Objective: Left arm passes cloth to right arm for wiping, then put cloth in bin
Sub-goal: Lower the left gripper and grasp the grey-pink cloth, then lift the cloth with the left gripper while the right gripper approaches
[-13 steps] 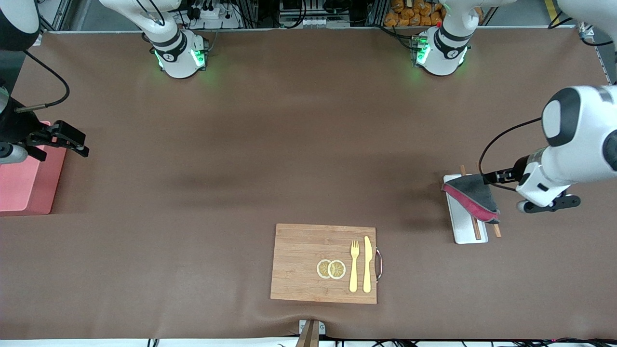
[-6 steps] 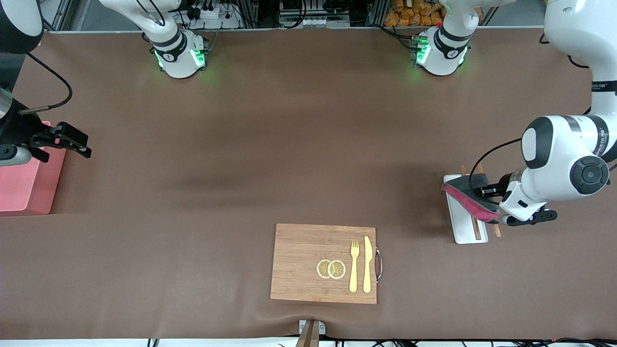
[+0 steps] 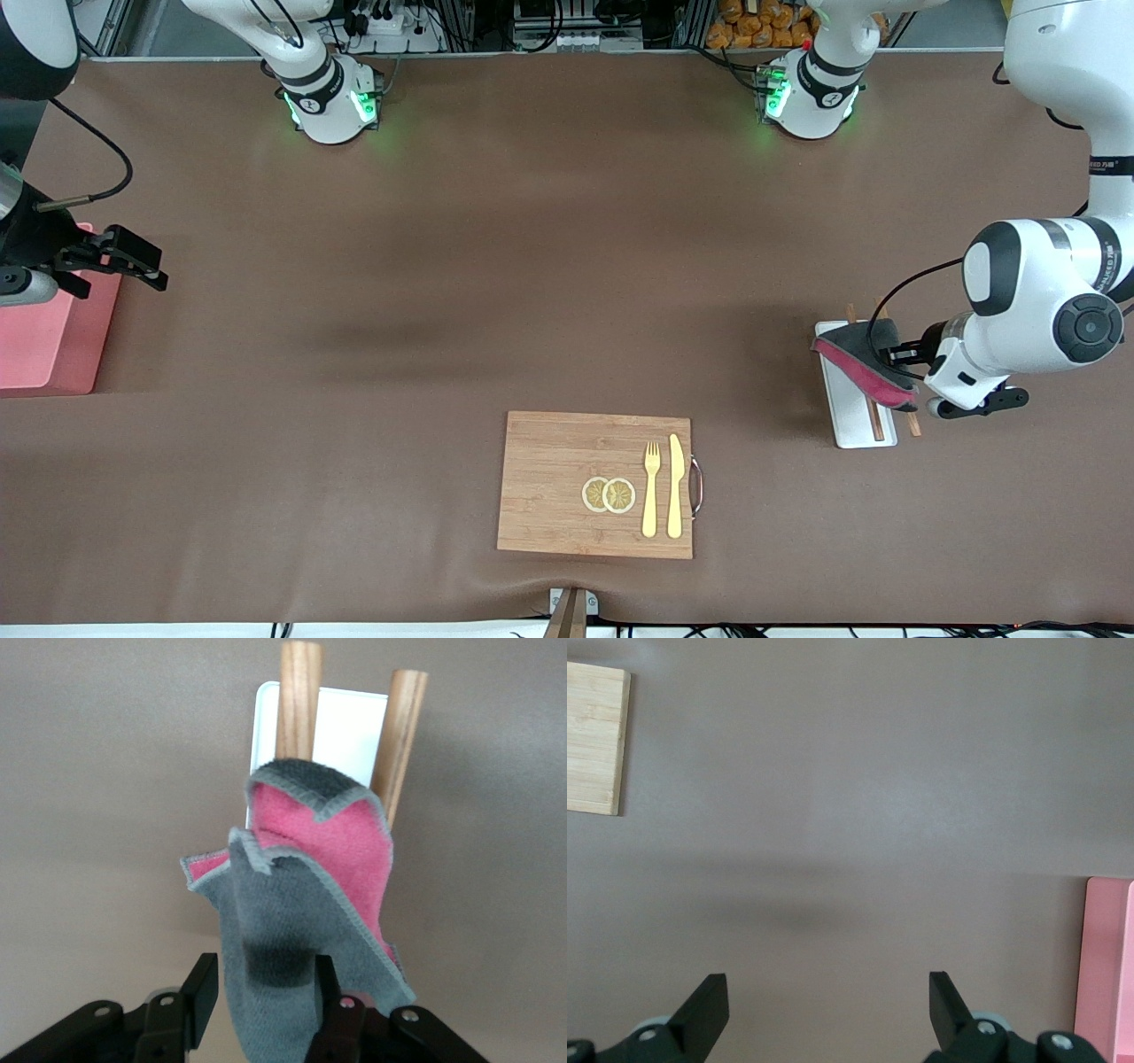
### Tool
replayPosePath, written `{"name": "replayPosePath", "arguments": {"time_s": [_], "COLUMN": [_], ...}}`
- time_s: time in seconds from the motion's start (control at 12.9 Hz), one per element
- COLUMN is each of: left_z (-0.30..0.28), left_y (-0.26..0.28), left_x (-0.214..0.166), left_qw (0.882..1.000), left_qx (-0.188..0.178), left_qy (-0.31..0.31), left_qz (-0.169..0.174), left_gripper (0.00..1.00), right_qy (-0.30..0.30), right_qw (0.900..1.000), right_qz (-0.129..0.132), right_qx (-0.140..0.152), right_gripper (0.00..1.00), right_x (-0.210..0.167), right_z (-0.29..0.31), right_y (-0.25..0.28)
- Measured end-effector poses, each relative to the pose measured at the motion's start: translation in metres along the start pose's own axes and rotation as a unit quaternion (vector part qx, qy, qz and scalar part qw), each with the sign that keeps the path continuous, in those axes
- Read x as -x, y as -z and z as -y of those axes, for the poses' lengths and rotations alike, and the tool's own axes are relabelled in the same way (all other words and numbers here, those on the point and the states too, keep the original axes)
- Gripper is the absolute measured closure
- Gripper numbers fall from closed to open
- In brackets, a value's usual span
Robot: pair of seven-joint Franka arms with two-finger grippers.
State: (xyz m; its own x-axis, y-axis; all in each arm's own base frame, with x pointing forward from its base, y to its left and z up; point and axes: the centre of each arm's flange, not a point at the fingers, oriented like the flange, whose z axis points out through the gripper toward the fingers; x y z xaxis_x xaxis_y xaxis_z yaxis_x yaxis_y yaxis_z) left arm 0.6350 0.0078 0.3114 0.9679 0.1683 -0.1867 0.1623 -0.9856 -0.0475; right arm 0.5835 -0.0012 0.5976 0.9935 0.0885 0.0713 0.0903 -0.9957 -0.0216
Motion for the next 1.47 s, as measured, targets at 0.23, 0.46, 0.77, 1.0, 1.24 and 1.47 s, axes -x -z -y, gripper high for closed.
{"name": "replayPosePath", "arguments": {"time_s": [0.23, 0.46, 0.77, 1.0, 1.24, 1.47], "left_z": [-0.001, -0.001, -0.005, -0.006, -0.006, -0.01], "left_y": [-0.002, -0.002, -0.001, 0.002, 0.002, 0.013], "left_x": [0.0, 0.0, 0.0, 0.0, 0.0, -0.001], "left_qw": [1.0, 1.0, 1.0, 1.0, 1.0, 1.0], "left_qx": [0.0, 0.0, 0.0, 0.001, 0.001, 0.003], "left_qy": [0.0, -0.001, -0.004, -0.004, -0.005, -0.008], "left_qz": [0.001, 0.0, -0.001, -0.003, -0.003, -0.013], "left_gripper": [0.61, 0.67, 0.81, 0.97, 0.97, 0.97], "right_qy": [-0.001, -0.001, -0.009, -0.009, -0.009, -0.008], "right_qw": [1.0, 1.0, 1.0, 1.0, 1.0, 1.0], "right_qz": [0.0, 0.003, 0.007, 0.009, 0.012, 0.012], "right_qx": [0.0, 0.0, 0.0, 0.0, -0.001, -0.001], "right_gripper": [0.0, 0.0, 0.0, 0.0, 0.0, 0.0], "right_x": [0.0, 0.0, 0.001, 0.002, 0.001, 0.001], "right_z": [-0.001, -0.001, -0.011, -0.011, -0.01, -0.01], "right_y": [0.0, -0.003, -0.007, -0.008, -0.012, -0.012]}}
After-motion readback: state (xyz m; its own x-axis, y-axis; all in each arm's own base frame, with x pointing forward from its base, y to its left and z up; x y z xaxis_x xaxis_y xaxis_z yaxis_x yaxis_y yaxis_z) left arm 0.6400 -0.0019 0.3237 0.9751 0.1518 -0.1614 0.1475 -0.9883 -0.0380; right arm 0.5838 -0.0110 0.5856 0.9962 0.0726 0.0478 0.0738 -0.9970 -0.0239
